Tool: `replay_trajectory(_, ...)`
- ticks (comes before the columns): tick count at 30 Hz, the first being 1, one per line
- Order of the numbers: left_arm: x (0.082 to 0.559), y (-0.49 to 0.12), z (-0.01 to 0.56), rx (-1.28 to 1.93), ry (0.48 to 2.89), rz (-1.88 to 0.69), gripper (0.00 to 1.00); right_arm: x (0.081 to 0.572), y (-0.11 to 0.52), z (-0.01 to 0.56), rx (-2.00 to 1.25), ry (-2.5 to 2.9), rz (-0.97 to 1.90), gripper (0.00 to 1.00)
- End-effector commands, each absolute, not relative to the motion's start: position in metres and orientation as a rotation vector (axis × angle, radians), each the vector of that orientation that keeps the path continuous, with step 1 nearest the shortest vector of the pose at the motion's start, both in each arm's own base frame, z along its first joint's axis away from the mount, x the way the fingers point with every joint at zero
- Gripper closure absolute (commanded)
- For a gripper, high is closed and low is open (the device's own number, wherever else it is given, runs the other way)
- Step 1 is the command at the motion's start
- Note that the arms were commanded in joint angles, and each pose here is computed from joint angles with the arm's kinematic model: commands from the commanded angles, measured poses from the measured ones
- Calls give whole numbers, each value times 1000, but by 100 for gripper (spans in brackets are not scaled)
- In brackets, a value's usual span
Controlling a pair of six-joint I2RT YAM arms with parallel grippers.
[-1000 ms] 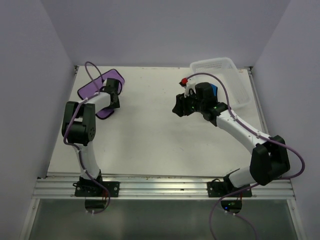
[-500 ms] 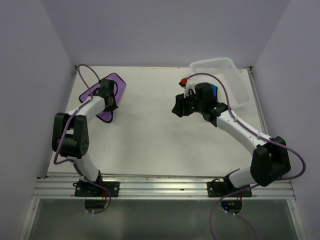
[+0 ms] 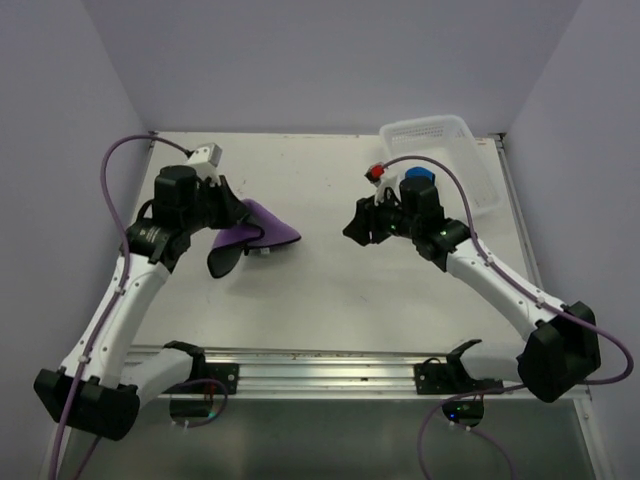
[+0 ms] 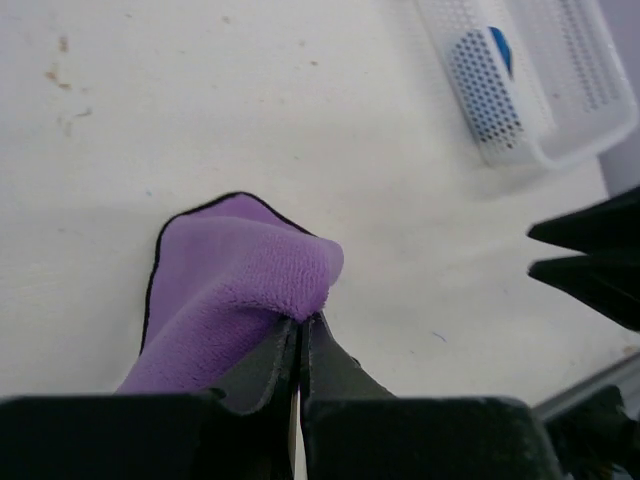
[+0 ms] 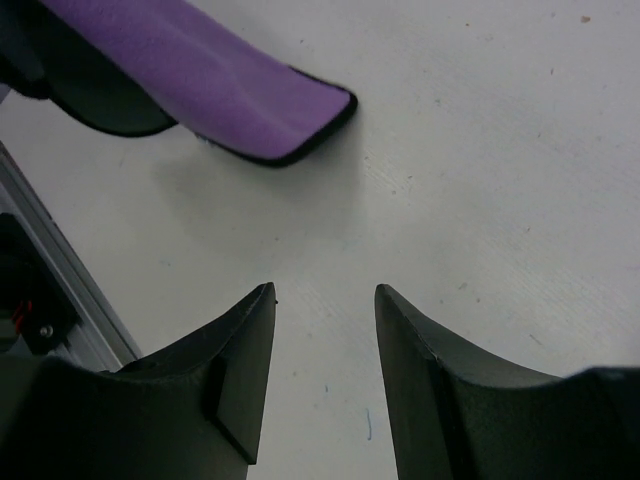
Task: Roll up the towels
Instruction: Grab a towel with the left arm, then move the towel to the center of the board
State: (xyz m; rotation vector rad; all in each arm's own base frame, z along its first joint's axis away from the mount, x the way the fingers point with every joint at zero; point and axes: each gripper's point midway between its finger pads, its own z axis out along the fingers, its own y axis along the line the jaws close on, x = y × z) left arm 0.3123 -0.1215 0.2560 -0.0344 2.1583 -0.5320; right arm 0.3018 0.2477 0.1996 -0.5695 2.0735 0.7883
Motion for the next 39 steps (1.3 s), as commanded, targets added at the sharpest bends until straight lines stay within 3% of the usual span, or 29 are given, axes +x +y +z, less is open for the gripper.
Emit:
replay_trajectory(1,253,-160,258,27,2224,-859,100,283,250,218,-542,2039,882,52)
replay_trajectory(6,213,-188,285,95,2161,-1135,99,260,244,234,-517,2002,948,52)
replay_trajectory(8,201,-195,290,102,2168,-1218,91,255,241,236,-495,2011,953,51)
replay_trajectory(11,192,-203,292,102,2159,-1320,91,249,238,246,-484,1999,962,51)
replay_trajectory(20,210,-203,231,32,2265,-1245,91,252,236,234,-433,2054,944,51)
replay_trajectory(32,287,-202,166,-5,2344,-981,91,239,253,204,-579,2069,995,52)
replay_trajectory(36,307,-200,135,-14,2386,-904,63,225,256,181,-624,2100,949,52)
replay_trajectory(37,310,-199,129,-14,2393,-886,47,223,257,175,-628,2115,949,52)
replay_trajectory(39,314,-201,117,-13,2414,-883,40,214,263,158,-644,2151,953,51)
